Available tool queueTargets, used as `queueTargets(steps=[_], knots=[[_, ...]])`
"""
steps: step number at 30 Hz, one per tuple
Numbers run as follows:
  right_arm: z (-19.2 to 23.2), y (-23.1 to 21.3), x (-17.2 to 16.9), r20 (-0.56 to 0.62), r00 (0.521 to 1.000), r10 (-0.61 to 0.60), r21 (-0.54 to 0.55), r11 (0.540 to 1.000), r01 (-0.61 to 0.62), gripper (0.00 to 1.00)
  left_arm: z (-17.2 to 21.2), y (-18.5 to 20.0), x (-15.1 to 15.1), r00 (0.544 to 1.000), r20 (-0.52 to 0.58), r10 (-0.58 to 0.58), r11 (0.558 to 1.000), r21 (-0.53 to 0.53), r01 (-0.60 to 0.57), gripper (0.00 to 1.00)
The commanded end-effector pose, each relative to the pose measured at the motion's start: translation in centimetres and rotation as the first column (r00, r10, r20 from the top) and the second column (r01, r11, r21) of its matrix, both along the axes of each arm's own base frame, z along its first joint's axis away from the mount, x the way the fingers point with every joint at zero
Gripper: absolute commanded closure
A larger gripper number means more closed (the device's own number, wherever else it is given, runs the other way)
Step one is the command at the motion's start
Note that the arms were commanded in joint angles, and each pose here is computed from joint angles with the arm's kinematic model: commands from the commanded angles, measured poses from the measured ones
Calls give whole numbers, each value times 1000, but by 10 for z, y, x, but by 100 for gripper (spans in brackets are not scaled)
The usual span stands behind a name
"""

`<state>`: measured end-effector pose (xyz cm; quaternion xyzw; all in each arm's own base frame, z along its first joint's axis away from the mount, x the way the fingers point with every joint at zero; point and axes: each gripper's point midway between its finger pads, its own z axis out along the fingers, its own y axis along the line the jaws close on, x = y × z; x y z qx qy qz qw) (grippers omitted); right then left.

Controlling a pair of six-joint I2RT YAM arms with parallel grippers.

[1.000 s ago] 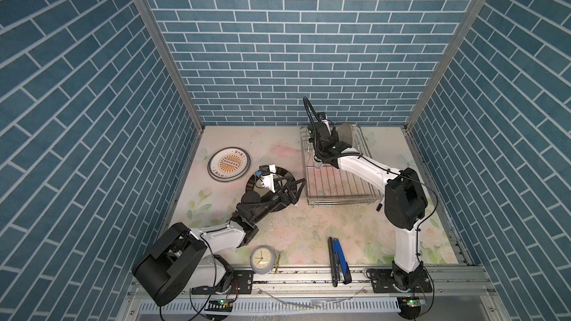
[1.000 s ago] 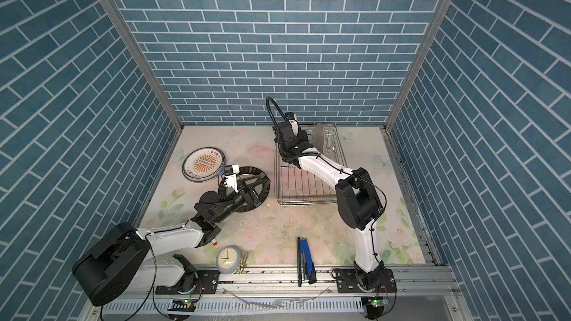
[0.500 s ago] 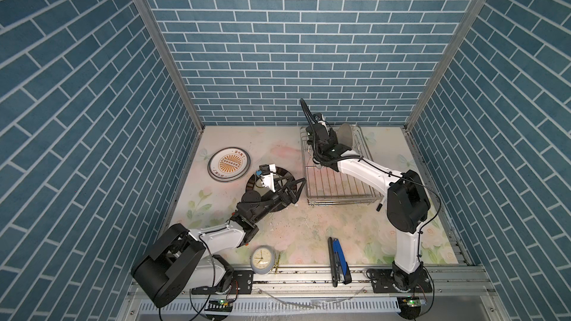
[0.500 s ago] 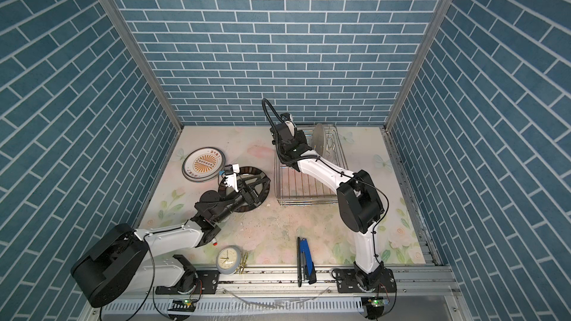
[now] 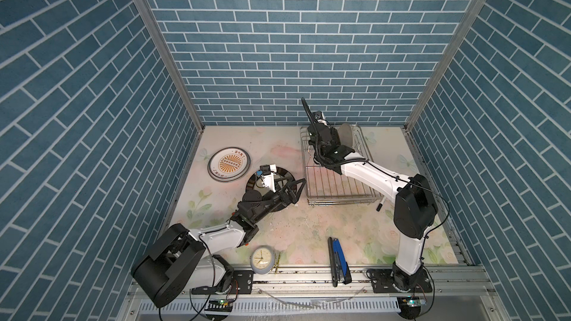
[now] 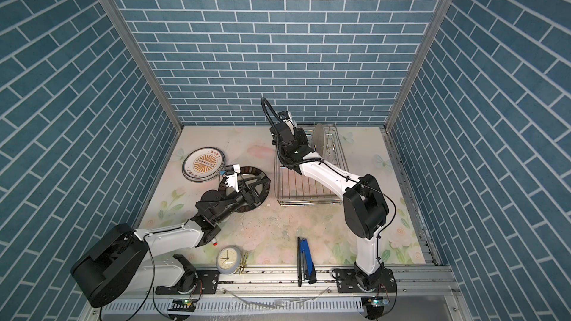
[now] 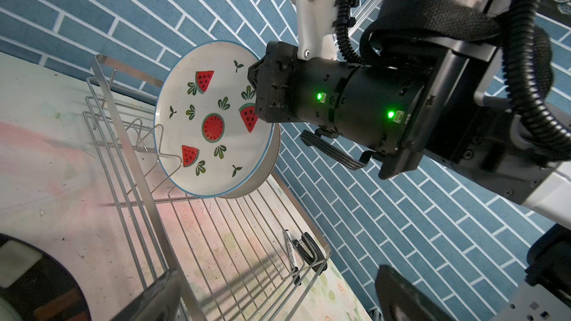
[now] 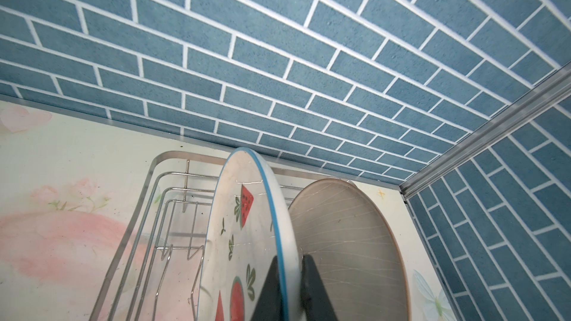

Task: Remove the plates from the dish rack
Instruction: 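Lift the watermelon-print plate out of the rack toward the left gripper with the right gripper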

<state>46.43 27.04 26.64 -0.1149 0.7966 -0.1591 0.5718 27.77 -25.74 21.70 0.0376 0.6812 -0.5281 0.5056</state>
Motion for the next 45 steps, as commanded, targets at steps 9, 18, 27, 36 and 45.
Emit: queueTargets(steps=[9,18,27,36,45], knots=[[70,-29,-22,147,987,-60,9,998,60,100,14,-4,1,999,40,-7,1000,-20,8,0],[81,-36,-37,171,984,-43,28,999,38,100,12,-4,2,999,33,-2,1000,-22,2,0],[78,-38,-54,103,993,60,135,988,-74,100,2,0,6,1000,-14,27,1000,4,-27,0],[73,-53,-72,68,983,173,329,926,-186,100,-2,18,6,993,-28,114,992,52,-112,0],[71,-73,-96,72,949,307,539,788,-296,100,4,9,0,998,-11,56,998,10,-56,0]])
